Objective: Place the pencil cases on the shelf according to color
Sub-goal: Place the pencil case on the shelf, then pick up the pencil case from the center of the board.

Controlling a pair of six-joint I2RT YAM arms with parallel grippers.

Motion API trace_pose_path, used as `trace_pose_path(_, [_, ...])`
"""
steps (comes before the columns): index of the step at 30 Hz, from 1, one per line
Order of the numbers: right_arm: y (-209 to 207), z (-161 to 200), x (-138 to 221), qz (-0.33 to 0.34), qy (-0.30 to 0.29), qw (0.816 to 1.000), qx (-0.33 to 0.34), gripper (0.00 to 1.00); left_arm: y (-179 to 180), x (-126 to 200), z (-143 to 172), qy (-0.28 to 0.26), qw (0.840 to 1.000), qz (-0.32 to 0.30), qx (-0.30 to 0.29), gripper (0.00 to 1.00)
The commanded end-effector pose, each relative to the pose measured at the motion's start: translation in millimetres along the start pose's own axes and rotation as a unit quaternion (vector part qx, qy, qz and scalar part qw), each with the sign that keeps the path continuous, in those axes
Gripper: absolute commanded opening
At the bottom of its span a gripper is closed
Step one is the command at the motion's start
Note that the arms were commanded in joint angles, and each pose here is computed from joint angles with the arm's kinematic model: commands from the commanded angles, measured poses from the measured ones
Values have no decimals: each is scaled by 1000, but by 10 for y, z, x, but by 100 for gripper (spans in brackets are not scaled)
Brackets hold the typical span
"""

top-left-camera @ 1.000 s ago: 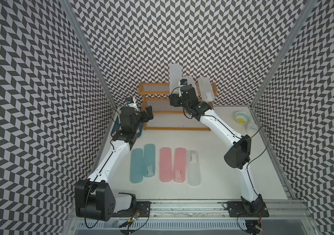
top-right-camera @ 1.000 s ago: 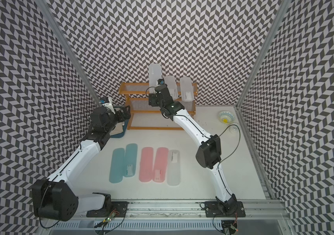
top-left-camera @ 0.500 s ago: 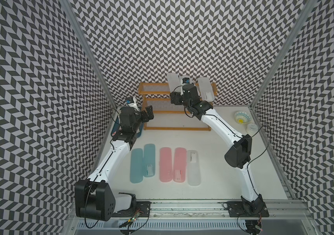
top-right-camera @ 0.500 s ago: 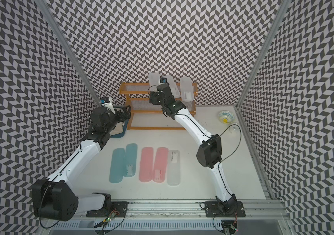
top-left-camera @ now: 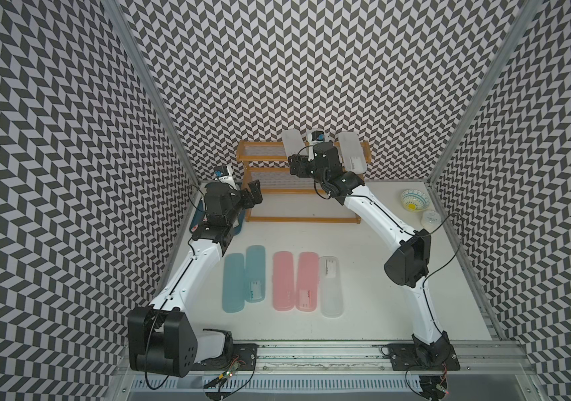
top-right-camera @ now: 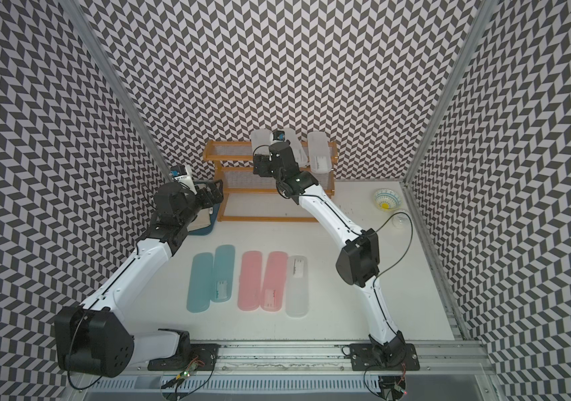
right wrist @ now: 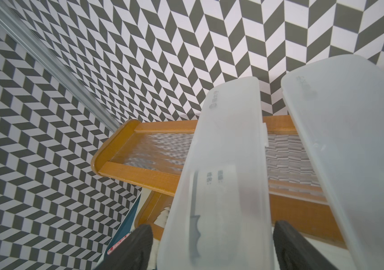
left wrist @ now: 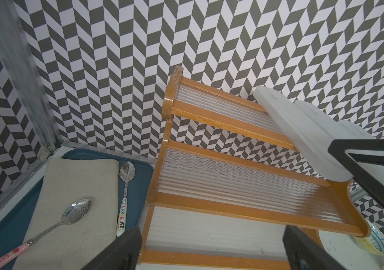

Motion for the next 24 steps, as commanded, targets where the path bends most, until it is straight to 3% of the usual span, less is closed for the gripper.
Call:
trace_pose_path(1, [133, -323, 240, -50, -47, 998, -13, 85, -8, 21, -46, -11, 1000, 8, 3, 100])
trace_pose_path(10, [157, -593, 579, -43, -69, 997, -3, 92, -37, -34, 17, 4, 1000, 24, -3, 100])
trace_pose_path(17, [161, -1030, 1295, -25, -118, 992, 21, 95, -134, -102, 117, 25, 999, 36, -17, 100])
trace_pose_path(21, [-24, -942, 1616, 3, -110, 994, 19, 95, -332, -110, 257, 38, 997, 36, -49, 100])
trace_pose_path(24, [-247, -647, 1762, 26, -79, 997, 9, 95, -535, -105, 400, 50, 995, 51, -76, 100])
Point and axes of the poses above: each gripper's point midway between its finger pads, its own x axis back along the fingers, its own y axis along the line the jaws close on, z = x × y, the point moved 7 cm from there along x, back along the fingers, and after that the axes turned 8 degrees about x, right-handed, at the moved point
